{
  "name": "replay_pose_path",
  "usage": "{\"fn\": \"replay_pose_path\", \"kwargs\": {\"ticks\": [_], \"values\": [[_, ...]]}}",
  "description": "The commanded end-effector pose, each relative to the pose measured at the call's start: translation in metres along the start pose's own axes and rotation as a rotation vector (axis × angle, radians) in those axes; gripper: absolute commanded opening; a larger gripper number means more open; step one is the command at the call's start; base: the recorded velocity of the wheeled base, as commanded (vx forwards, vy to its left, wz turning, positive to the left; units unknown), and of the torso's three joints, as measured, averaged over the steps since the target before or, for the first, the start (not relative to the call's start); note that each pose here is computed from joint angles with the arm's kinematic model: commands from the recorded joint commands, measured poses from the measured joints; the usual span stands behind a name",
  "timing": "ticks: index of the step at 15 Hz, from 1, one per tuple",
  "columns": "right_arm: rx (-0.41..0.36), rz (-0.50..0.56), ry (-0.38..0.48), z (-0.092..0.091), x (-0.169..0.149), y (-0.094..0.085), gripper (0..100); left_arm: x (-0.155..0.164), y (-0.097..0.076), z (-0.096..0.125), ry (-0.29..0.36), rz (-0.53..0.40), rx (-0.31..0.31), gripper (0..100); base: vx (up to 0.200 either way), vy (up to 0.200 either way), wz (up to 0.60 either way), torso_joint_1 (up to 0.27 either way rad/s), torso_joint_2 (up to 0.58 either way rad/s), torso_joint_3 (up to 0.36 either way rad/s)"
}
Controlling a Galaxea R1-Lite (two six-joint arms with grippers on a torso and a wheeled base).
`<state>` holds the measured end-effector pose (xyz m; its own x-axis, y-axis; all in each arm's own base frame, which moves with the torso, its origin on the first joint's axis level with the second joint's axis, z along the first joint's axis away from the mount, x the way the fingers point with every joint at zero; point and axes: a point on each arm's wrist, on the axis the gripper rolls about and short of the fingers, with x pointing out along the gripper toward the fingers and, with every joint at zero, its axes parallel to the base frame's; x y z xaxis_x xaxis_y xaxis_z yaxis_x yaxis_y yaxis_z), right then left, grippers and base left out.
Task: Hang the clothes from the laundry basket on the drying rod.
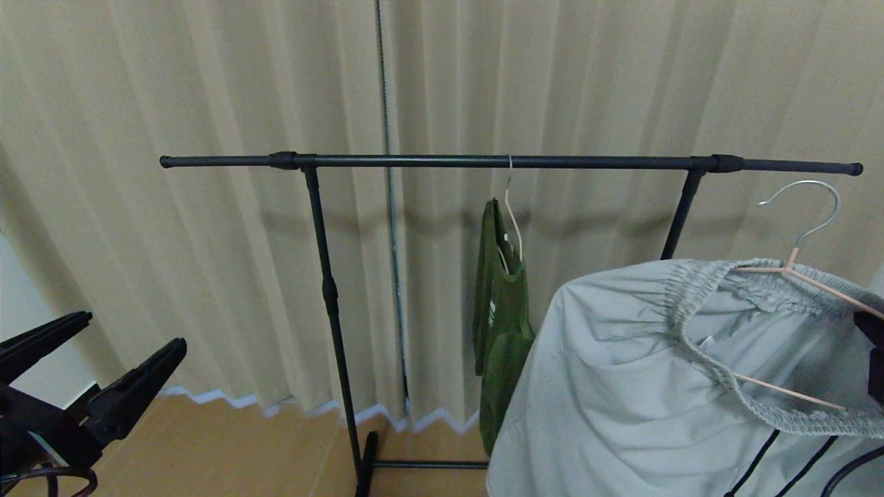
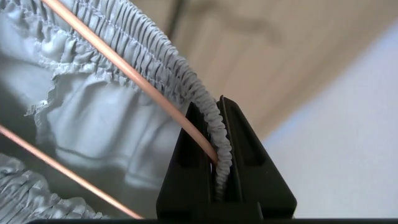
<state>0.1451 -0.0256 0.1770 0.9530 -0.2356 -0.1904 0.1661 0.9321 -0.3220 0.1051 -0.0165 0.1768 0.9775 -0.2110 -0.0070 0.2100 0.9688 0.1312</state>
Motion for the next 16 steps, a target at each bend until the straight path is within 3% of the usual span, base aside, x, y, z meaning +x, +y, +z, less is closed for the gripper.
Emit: {"fn": "replay_pose_path", "kwargs": {"ticks": [1, 6, 12, 16], "values": [[0.003, -0.014, 0.009, -0.004, -0.003, -0.001, 0, -0.001, 0.000, 0.001, -0.006, 0.005, 0.002, 100, 0.000, 0.000, 0.00, 0.000, 0.00, 0.000], [0.026, -0.076, 0.053, -0.019, -0.011, -0.008, 0, 0.001, 0.000, -0.001, 0.006, -0.006, -0.002, 100, 0.000, 0.000, 0.00, 0.000, 0.00, 0.000], [0.032, -0.156, 0.042, -0.017, -0.012, -0.018, 0, 0.000, 0.002, -0.004, 0.017, 0.016, 0.000, 100, 0.000, 0.000, 0.00, 0.000, 0.00, 0.000], [0.032, -0.152, 0.048, -0.018, -0.012, -0.018, 0, 0.003, 0.002, -0.005, 0.030, 0.011, -0.001, 100, 0.000, 0.000, 0.00, 0.000, 0.00, 0.000]]}}
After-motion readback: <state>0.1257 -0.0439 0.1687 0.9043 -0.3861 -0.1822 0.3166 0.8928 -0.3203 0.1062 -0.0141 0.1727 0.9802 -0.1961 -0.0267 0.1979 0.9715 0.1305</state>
